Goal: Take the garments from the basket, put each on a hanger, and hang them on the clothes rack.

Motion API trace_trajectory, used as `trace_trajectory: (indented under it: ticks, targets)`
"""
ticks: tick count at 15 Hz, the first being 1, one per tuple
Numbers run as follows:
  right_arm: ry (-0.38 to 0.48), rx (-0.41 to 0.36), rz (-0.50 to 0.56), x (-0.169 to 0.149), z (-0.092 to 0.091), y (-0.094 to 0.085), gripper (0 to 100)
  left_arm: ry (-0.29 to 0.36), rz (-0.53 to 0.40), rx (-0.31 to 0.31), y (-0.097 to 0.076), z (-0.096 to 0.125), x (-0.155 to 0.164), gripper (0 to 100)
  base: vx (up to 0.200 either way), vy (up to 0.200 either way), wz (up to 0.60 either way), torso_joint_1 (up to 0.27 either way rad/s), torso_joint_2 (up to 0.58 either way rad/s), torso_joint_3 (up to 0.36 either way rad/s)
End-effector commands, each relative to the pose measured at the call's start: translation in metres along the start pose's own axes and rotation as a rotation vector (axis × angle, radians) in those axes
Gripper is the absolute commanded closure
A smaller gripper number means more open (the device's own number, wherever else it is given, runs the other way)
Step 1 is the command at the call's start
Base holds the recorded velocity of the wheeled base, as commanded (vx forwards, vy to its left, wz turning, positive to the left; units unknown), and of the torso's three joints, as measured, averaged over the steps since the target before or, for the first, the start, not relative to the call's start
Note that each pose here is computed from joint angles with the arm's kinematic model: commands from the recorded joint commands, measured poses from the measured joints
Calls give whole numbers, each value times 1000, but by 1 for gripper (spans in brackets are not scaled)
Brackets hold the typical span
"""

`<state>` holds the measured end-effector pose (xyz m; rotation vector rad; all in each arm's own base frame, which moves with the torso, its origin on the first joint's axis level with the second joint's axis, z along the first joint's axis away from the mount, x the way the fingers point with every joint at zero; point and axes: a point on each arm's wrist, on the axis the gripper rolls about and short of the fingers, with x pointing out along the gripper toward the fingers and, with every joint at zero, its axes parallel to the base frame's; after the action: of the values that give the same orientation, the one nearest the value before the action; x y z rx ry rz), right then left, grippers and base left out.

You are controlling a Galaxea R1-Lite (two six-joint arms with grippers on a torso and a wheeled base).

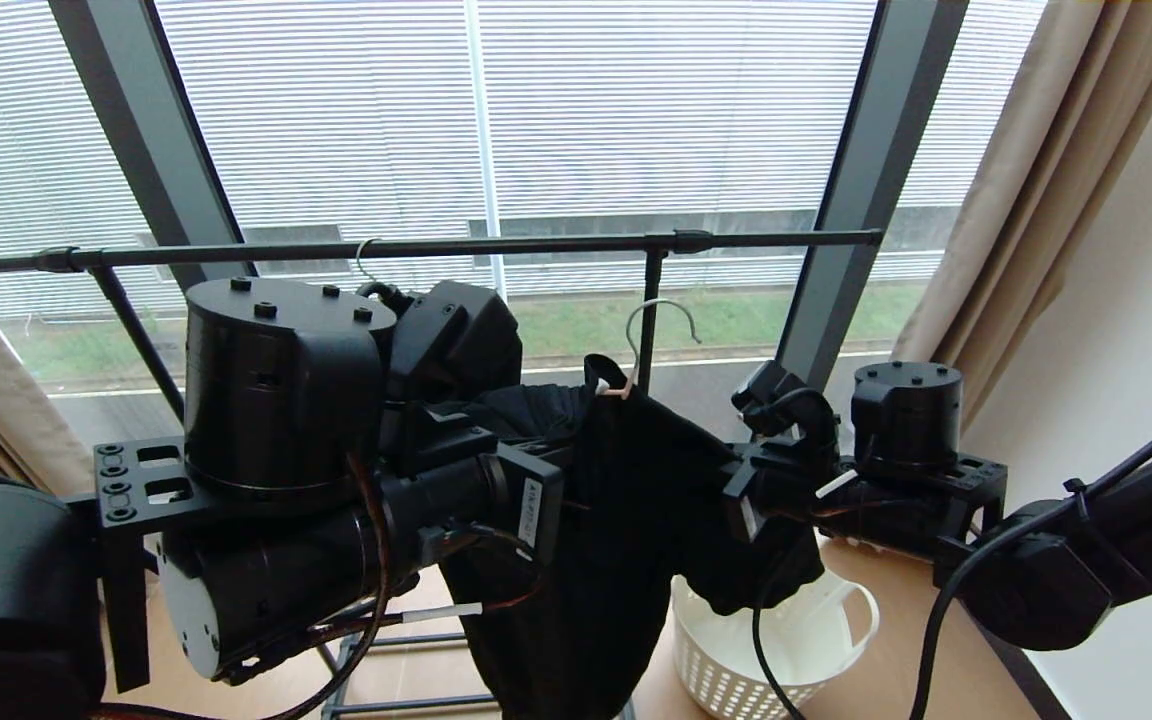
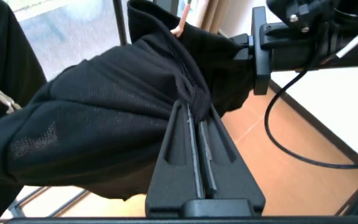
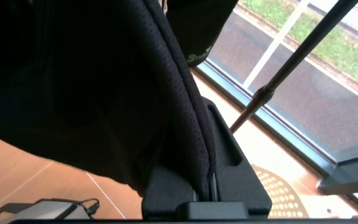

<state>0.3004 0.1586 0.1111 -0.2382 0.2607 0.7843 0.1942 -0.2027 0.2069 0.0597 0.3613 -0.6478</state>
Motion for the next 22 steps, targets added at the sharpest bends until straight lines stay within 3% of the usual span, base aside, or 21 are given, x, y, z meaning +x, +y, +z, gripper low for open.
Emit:
trace_trajectory:
  ticks: [1, 2, 3, 8, 14, 15, 17, 18, 22]
  targets:
    - [-15, -5, -2, -4, 4, 1, 100, 12, 5, 1, 1, -3, 2, 100, 0, 0, 0, 0, 0, 0]
    - [-18, -6, -3, -5, 5, 1, 100, 12, 5, 1, 1, -3, 2, 100, 0, 0, 0, 0, 0, 0]
    - [-17, -6, -4, -6, 5, 0, 100, 12, 5, 3, 1, -3, 2, 0, 0, 0, 0, 0, 0, 0]
    - [-17, -5, -7, -6, 4, -1, 100, -6, 10, -4, 3, -1, 0, 0, 0, 0, 0, 0, 0, 0]
    - [-30, 9, -20, -17, 2, -22, 100, -28, 33, 24, 12, 1, -13, 0, 0, 0, 0, 0, 0, 0]
    - [-36, 11, -14, -23, 1, -27, 100, -25, 57, 72, 25, -3, -23, 0, 0, 0, 0, 0, 0, 0]
    - [-43, 12, -11, -27, 1, -34, 100, -8, 7, 89, 47, -11, -33, 0, 0, 0, 0, 0, 0, 0]
    - [-43, 6, -16, -29, 0, -38, 100, 1, -46, 56, 68, -17, -41, 0, 0, 0, 0, 0, 0, 0]
    - [-66, 4, 67, -39, -2, -41, 100, 28, -52, -12, 104, -39, -38, 0, 0, 0, 0, 0, 0, 0]
